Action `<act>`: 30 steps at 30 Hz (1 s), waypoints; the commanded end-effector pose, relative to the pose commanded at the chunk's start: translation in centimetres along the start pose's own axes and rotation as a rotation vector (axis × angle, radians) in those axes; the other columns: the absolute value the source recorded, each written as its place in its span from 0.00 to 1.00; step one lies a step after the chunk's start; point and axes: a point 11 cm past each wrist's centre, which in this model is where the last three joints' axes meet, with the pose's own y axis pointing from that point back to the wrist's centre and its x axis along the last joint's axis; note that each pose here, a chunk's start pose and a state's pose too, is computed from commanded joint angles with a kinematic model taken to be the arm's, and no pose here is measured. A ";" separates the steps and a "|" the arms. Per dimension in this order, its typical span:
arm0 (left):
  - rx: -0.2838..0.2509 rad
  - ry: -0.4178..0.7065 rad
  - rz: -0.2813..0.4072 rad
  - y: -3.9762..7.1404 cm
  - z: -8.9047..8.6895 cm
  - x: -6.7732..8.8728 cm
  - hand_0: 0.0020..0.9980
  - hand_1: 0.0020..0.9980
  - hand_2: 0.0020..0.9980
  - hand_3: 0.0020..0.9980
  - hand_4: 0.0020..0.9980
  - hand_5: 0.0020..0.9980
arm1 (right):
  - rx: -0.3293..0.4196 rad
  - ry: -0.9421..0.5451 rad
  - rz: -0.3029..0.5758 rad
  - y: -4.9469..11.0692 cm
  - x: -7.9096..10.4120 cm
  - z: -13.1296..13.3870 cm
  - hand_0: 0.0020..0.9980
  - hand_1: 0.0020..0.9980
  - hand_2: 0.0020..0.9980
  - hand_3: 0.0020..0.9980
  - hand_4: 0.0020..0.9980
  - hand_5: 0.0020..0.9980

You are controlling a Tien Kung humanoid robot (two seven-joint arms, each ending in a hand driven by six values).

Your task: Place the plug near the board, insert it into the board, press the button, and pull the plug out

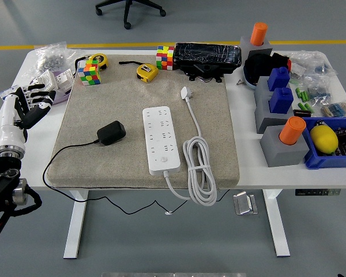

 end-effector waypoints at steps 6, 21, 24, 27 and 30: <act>0.003 -0.001 0.000 0.1 -0.1 0.1 0.50 0.54 0.56 0.60 0.79 0.29 | -0.005 -0.002 -0.001 0.0 -0.1 0.3 0.61 0.66 0.64 0.57 0.98 0.59; 0.000 0.001 0.000 0.2 0.1 0.4 0.49 0.53 0.56 0.60 0.79 0.29 | -0.018 -0.012 0.000 0.0 -0.3 0.9 0.61 0.66 0.64 0.57 0.98 0.59; 0.003 0.000 0.002 0.2 0.0 0.6 0.49 0.53 0.56 0.60 0.79 0.30 | -0.023 -0.012 -0.001 0.0 -0.3 1.1 0.61 0.67 0.64 0.57 0.98 0.59; 0.004 -0.002 0.000 0.2 0.0 0.6 0.49 0.53 0.56 0.60 0.79 0.30 | -0.023 -0.014 -0.001 -0.1 -0.4 1.0 0.61 0.67 0.64 0.57 0.98 0.59; 0.005 -0.007 -0.003 0.2 0.0 0.6 0.49 0.53 0.56 0.60 0.79 0.30 | -0.023 -0.014 -0.002 -0.1 -0.4 1.0 0.61 0.67 0.64 0.57 0.98 0.59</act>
